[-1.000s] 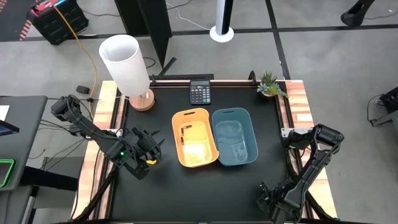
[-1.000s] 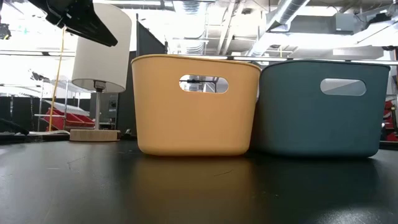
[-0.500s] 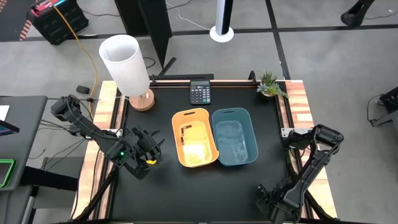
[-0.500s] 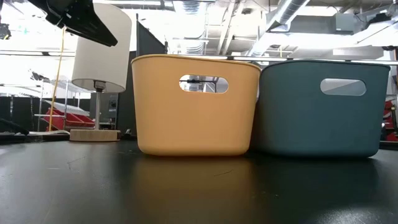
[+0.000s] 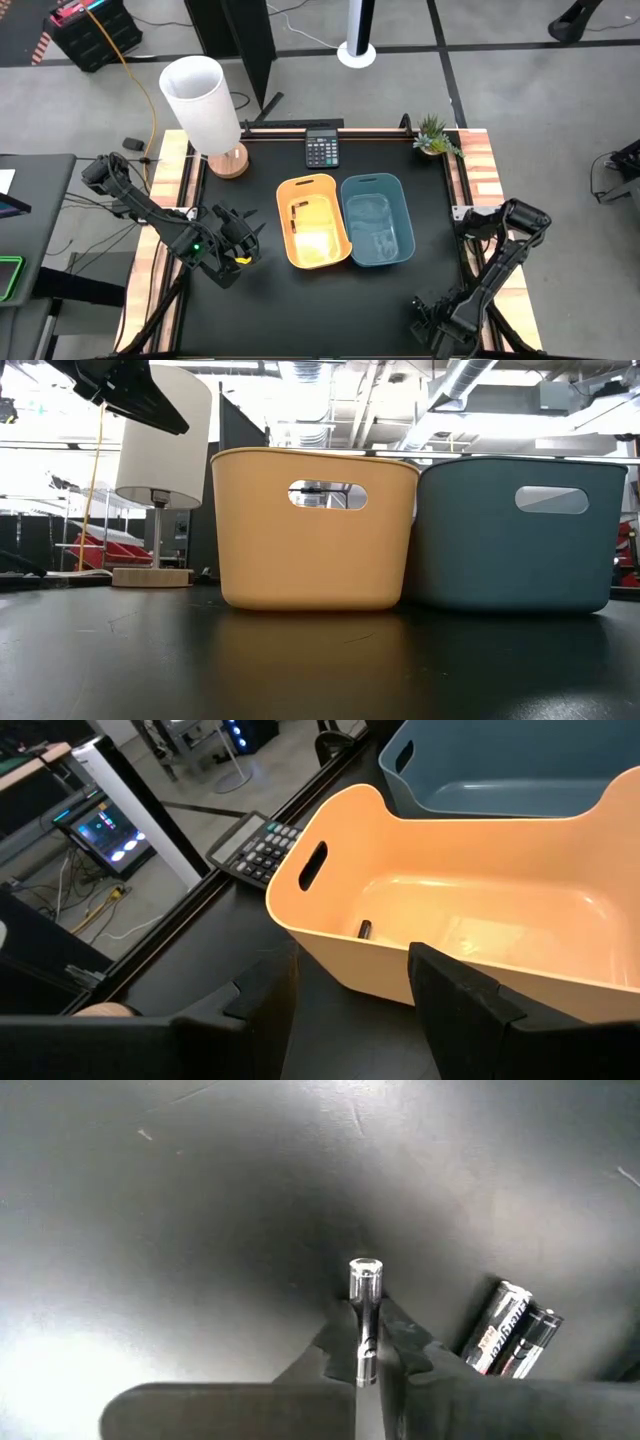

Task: Sort batteries
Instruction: Put the left silver battery into the blue bin

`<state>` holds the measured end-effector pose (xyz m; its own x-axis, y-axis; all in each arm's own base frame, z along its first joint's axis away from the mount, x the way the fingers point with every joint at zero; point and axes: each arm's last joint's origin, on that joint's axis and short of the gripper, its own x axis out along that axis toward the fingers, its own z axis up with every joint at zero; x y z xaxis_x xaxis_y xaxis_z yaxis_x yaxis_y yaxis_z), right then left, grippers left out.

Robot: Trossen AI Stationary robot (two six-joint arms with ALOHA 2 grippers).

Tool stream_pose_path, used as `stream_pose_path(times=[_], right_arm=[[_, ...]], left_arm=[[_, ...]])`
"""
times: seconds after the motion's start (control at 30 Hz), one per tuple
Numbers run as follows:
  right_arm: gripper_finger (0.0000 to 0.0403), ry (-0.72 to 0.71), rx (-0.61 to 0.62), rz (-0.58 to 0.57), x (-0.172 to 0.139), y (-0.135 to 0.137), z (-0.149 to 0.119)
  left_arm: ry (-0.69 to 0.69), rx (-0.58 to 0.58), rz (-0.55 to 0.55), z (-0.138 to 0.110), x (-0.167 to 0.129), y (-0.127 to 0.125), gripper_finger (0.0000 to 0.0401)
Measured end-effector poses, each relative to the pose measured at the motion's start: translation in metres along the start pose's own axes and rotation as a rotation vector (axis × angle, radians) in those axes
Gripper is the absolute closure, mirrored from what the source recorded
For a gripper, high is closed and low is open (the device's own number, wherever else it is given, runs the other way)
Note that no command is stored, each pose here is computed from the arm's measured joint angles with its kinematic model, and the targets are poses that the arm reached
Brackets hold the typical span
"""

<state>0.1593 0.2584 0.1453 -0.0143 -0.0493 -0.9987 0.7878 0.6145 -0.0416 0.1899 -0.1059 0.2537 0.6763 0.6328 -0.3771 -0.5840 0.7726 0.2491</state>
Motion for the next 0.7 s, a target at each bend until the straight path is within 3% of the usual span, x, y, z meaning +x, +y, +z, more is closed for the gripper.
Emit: stream_pose_path(times=[0.7], right_arm=[[0.0388,-0.033,-0.112,0.031,-0.023,0.013,0.002]], left_arm=[[-0.002,0.0,0.002,0.0,0.0,0.0,0.0216]])
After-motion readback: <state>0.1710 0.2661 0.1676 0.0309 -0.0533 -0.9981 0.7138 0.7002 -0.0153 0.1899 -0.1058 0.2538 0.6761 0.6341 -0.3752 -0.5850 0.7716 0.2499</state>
